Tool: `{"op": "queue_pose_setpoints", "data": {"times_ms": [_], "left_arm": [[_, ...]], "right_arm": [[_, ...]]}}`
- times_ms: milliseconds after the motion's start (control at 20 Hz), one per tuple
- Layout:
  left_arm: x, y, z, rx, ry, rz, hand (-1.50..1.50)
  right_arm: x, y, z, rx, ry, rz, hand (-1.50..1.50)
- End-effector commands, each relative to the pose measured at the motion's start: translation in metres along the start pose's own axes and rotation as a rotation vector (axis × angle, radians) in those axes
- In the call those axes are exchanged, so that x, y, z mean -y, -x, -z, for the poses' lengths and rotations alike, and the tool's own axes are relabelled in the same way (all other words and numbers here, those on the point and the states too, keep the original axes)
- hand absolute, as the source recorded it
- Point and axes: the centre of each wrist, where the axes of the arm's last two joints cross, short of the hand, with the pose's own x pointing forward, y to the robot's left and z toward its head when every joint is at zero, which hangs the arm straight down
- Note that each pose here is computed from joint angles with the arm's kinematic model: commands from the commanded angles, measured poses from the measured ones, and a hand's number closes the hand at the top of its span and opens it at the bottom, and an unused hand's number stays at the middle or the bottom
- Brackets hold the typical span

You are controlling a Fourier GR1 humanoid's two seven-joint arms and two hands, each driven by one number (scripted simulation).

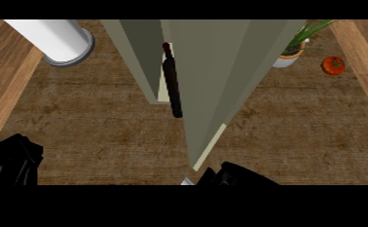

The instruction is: Pick up the wine, place it into the cabinet and close the cabinet

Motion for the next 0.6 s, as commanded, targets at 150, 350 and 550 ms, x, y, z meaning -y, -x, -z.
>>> {"op": "queue_pose_setpoints", "data": {"times_ms": [150, 350, 550], "left_arm": [[-0.014, -0.009, -0.004, -0.015, 0.012, -0.008, 1.5], [-0.002, -0.003, -0.005, -0.004, -0.008, -0.017, 1.5], [-0.02, -0.005, -0.014, 0.013, -0.002, 0.014, 1.5]], "right_arm": [[-0.003, -0.029, 0.062, 0.026, 0.005, 0.093, 1.5], [0.003, -0.013, 0.093, 0.038, 0.033, 0.097, 1.5], [0.015, 0.0, 0.128, 0.049, 0.097, 0.119, 1.5]]}}
